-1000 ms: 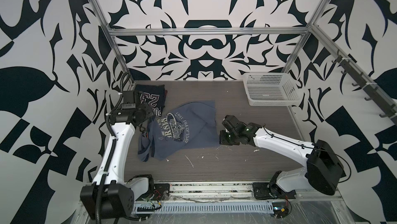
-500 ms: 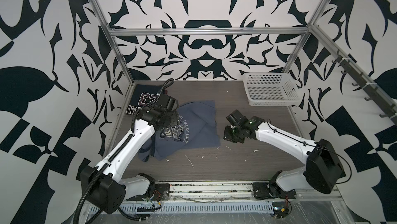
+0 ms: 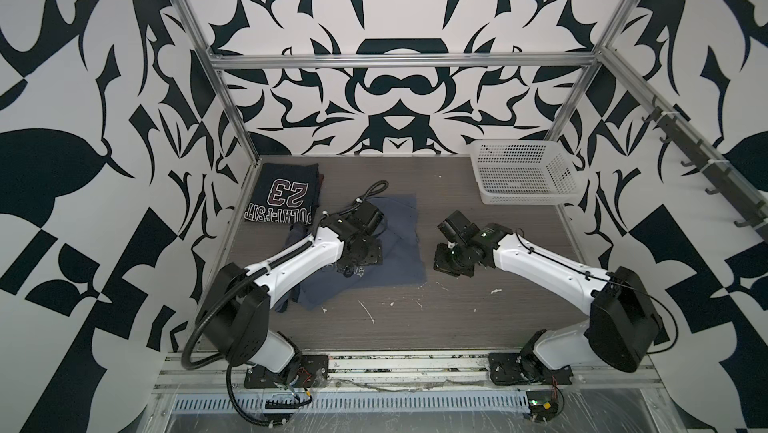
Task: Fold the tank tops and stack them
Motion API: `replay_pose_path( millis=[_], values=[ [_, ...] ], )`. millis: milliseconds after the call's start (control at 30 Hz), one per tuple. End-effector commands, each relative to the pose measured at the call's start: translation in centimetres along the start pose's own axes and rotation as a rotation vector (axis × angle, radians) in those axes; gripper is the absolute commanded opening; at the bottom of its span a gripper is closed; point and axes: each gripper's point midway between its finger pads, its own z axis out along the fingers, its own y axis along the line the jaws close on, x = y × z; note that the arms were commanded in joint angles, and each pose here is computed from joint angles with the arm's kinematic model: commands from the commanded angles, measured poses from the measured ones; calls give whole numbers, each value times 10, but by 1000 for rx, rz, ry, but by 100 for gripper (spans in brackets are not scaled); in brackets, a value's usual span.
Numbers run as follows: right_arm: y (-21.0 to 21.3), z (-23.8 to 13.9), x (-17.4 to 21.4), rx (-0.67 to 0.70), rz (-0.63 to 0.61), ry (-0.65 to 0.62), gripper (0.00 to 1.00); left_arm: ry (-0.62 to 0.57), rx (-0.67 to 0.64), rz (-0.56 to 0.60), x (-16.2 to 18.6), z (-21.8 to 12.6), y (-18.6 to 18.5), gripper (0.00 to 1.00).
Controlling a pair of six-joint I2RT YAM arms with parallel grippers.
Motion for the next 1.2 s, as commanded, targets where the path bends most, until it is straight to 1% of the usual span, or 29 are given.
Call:
replay_pose_path(
  millis=[0,67,167,300,333,367,400,433,467,533,633,767,800,867,933,1067,1100,1133,1167],
  values=[
    [2,-5,-5,-1,4,-10,0,26,1,-11,1,8,-10,81],
    [1,-4,-4,2,5,-9,0,41,-5,-4,3,15,-13,81],
    [1,-4,-4,2,3,-10,0,49,-27,5,4,20,-12,84],
    [0,-4,-4,4,1,-12,1,56,-45,7,4,24,-10,84],
    [0,-5,-4,4,-2,-14,8,53,-47,7,4,24,-9,86],
    [0,-5,-5,4,-4,-18,12,54,-49,7,4,25,-9,89],
    [-1,-6,-5,6,-4,-21,18,54,-53,8,4,25,-9,89],
    [-1,-7,-5,8,-7,-24,29,56,-54,8,4,26,-9,90],
    [-1,-8,-5,8,-8,-26,32,59,-56,8,4,27,-9,90],
    [-2,-9,-6,10,-10,-29,34,69,-58,11,5,30,-9,90],
    [-3,-6,-4,8,-15,-24,35,96,-59,17,9,38,-10,89],
    [-1,5,1,-7,-32,-9,36,129,-107,25,15,50,-3,86],
    [0,7,2,-12,-36,-5,36,129,-120,24,15,53,-1,81],
    [1,10,4,-15,-40,-2,36,133,-142,27,16,57,3,78],
    [4,12,4,-26,-48,-1,36,127,-158,28,15,59,5,72],
    [14,21,10,-47,-79,19,36,105,-215,27,11,60,15,57],
    [19,25,13,-62,-93,26,36,94,-233,25,9,60,19,51],
    [23,29,16,-64,-104,34,36,85,-247,21,7,59,22,42],
    [24,32,17,-58,-113,36,36,78,-257,12,5,58,25,35]
  ],
)
